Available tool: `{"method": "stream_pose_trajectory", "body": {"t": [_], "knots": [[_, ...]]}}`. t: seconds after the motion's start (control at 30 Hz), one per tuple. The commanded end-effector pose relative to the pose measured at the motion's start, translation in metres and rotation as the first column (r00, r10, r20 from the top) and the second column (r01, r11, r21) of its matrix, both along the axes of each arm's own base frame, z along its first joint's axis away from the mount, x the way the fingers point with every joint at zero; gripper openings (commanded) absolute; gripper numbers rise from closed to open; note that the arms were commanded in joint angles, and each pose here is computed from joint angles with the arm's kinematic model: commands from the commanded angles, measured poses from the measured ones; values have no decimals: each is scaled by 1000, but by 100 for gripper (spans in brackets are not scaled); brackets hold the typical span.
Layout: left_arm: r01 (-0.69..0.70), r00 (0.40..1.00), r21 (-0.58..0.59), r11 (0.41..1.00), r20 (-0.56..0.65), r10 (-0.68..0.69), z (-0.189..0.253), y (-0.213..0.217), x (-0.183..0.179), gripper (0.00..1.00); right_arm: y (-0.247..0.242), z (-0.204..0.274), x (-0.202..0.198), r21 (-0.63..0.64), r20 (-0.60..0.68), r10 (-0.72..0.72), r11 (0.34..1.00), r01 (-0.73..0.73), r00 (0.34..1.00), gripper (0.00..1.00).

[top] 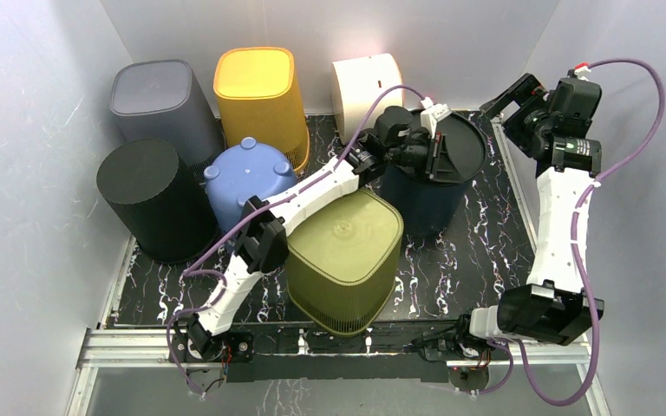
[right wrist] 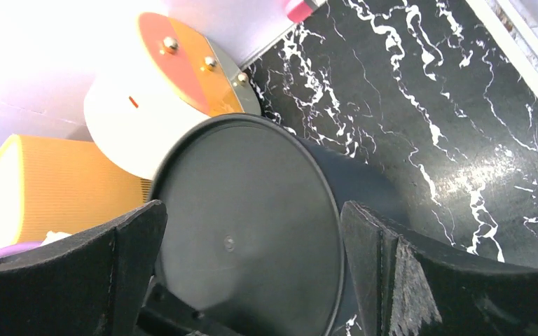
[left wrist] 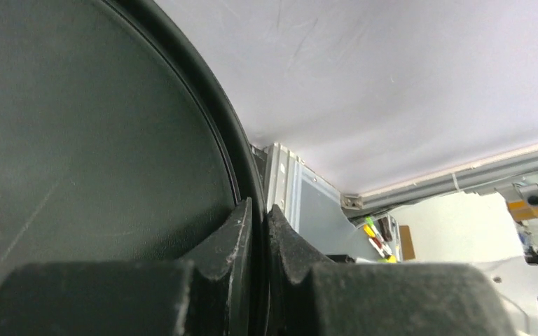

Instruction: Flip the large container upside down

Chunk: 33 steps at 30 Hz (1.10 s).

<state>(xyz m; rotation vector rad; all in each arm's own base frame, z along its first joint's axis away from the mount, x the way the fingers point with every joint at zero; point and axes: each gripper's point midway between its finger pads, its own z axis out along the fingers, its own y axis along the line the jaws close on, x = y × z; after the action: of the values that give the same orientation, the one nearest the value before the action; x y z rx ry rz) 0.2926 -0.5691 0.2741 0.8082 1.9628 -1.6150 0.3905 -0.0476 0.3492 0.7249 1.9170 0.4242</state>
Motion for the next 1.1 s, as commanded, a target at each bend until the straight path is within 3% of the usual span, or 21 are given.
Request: {"method": "stream_pose_trajectory", "body": {"t": [0.0, 0.17, 0.2, 0.33, 0.37, 0.47, 0.57, 0.67, 0.73, 0.8, 0.87, 0.9, 0.97, 1.07], "knots": [[65, 998, 9, 998, -9, -65, -13, -16, -11, 0, -1, 38, -12, -31, 72, -22, 999, 24, 997, 97], [107, 994, -9, 994, -34, -107, -12, -20, -22, 0, -4, 45, -15, -53, 80, -39, 998, 43, 996, 98], [108, 994, -6, 994, -21, -108, -6, -18, -23, 6, -7, 47, -16, -69, 80, -50, 996, 56, 996, 98], [78, 994, 3, 997, 77, -78, 30, -2, -25, 59, -24, 51, -19, -140, 69, -119, 982, 127, 991, 98], [67, 992, -5, 998, 109, -66, 44, 3, -26, 69, -27, 52, -20, -151, 70, -131, 979, 140, 989, 98], [30, 978, -46, 999, 210, -20, 90, 19, -28, 86, -29, 54, -20, -160, 73, -140, 976, 150, 988, 98], [3, 954, -90, 996, 297, 24, 133, 39, -34, 98, -28, 55, -23, -160, 77, -139, 976, 150, 987, 98], [-64, 925, -104, 993, 367, 98, 164, 64, -38, 98, -26, 58, -26, -157, 83, -133, 977, 145, 988, 98], [-221, 883, -97, 971, 404, 241, 176, 89, -23, 98, -23, 61, -28, -153, 94, -125, 978, 138, 988, 98], [-499, 775, -67, 864, 411, 479, 179, 131, 7, 98, -16, 65, -28, -145, 116, -88, 984, 105, 989, 98], [-673, 640, -23, 739, 483, 598, 177, 177, 25, 98, -4, 70, -27, -130, 143, -26, 990, 45, 989, 98], [-760, 558, 6, 650, 519, 648, 175, 204, 34, 98, 2, 73, -26, -124, 158, 6, 992, 14, 987, 98], [-832, 474, 44, 552, 574, 668, 176, 241, 37, 98, 11, 77, -24, -101, 180, 51, 994, -33, 982, 98], [-914, 366, 56, 402, 541, 757, 187, 298, 37, 98, 21, 78, -19, -65, 205, 91, 995, -79, 975, 98]]}}
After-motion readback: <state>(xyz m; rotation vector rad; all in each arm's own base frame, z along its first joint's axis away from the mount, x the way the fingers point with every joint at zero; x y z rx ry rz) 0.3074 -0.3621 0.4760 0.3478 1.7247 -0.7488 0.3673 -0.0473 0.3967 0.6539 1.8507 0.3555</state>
